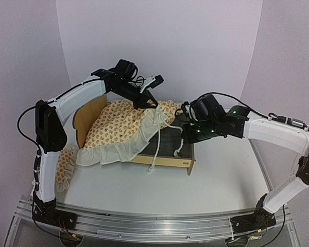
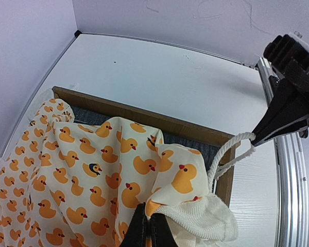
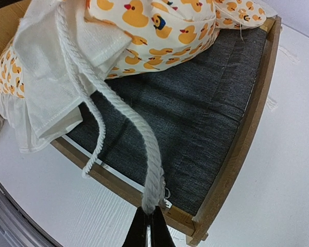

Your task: Set up the pet bed

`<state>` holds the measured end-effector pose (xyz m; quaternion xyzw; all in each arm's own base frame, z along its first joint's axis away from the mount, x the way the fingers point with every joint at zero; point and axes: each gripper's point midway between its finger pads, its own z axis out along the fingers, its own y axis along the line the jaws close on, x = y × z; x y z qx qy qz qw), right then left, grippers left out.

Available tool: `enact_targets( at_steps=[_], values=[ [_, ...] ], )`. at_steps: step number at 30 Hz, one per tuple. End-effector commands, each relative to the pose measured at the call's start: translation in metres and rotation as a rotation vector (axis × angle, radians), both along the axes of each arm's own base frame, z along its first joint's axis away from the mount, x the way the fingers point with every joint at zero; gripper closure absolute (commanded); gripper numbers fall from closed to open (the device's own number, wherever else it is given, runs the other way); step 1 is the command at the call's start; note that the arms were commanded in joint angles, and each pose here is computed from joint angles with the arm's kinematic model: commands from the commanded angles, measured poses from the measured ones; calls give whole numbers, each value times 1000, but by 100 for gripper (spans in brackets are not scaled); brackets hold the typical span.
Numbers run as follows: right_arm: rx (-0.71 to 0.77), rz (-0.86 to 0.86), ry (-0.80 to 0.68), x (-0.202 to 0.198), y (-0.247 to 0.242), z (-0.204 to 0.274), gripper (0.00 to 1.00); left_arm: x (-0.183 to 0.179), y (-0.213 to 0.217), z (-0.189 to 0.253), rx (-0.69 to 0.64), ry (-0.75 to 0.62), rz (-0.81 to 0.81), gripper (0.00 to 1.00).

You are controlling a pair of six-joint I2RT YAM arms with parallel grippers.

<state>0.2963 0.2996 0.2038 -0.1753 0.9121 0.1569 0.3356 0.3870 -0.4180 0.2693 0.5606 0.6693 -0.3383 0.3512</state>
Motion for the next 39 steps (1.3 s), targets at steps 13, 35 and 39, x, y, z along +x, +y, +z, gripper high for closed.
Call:
enact_targets(
  at_steps=[13, 35, 39],
  values=[
    [-131, 62, 180, 11, 36, -86, 96, -8, 8, 42, -59, -71, -9, 100],
    [-246, 429, 803, -62, 35, -180, 99, -4, 7, 39, -60, -76, -1, 100],
    [-316, 423, 864, -75, 18, -200, 99, -5, 8, 35, -47, -72, 1, 100]
  ],
)
